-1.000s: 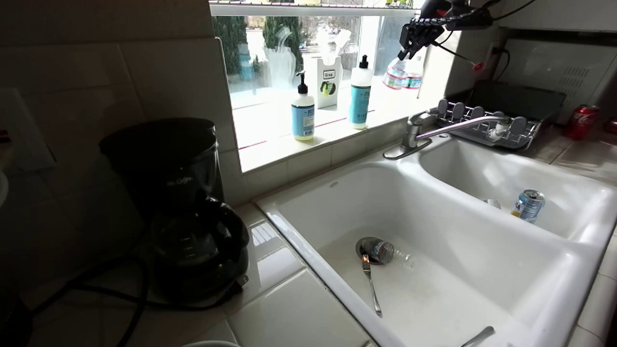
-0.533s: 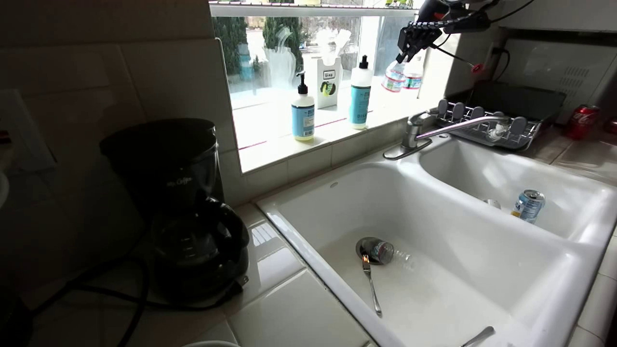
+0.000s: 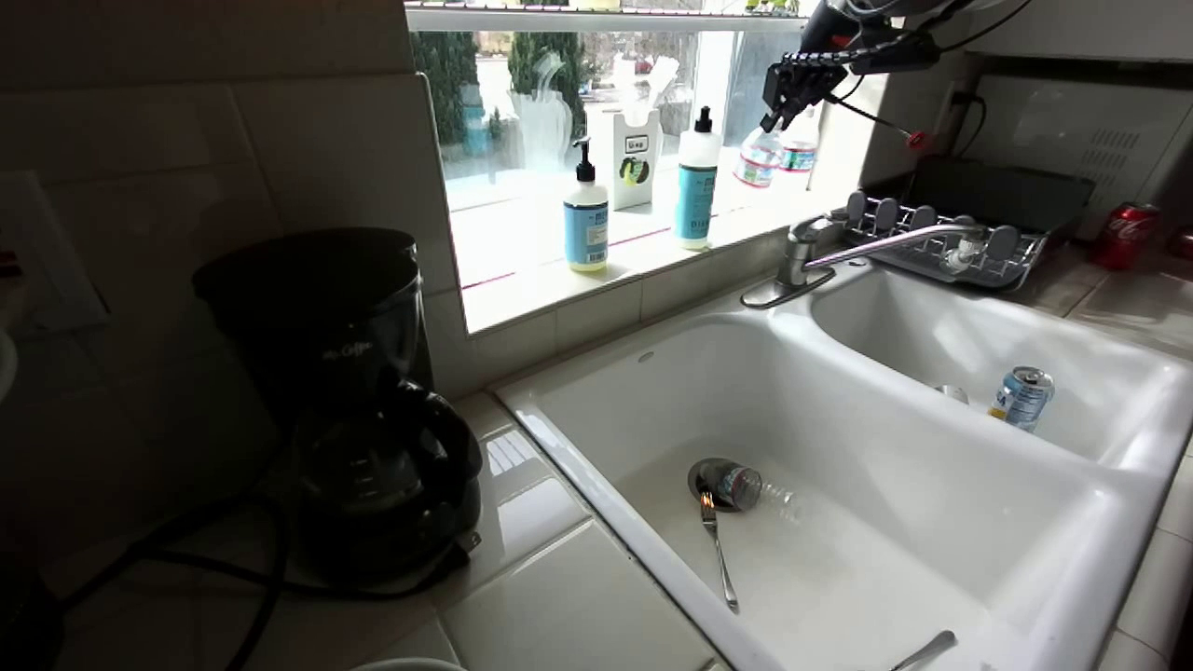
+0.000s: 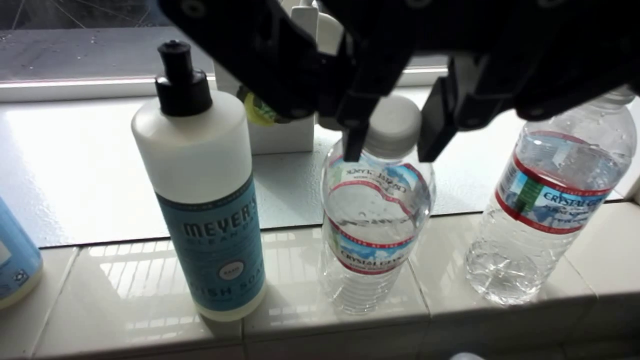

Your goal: Pick up the water bottle from the left side of the counter and put it on the right side of the windowsill.

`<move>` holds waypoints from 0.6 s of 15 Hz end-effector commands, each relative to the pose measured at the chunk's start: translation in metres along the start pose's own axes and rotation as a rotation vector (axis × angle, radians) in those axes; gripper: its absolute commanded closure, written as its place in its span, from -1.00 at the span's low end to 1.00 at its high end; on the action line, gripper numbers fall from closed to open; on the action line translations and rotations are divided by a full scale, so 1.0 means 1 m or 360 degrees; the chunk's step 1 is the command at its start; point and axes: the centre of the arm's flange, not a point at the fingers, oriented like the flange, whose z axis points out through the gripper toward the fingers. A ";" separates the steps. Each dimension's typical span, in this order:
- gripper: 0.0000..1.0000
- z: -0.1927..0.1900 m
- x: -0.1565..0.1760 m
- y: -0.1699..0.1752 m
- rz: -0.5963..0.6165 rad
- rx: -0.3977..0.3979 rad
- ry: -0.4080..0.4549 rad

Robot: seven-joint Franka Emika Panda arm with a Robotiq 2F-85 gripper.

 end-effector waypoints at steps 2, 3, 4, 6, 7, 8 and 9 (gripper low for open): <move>0.84 0.000 0.006 -0.001 0.0009 -0.0013 -0.0041; 0.84 -0.001 0.006 -0.001 0.0007 -0.0016 -0.0044; 0.84 -0.001 0.006 -0.001 0.0005 -0.0018 -0.0051; 0.84 -0.001 0.006 -0.002 0.0002 -0.0023 -0.0067; 0.84 -0.001 0.005 -0.003 0.0002 -0.0021 -0.0073; 0.84 -0.001 0.005 -0.003 0.0002 -0.0022 -0.0076; 0.84 -0.001 0.006 -0.002 0.0004 -0.0023 -0.0075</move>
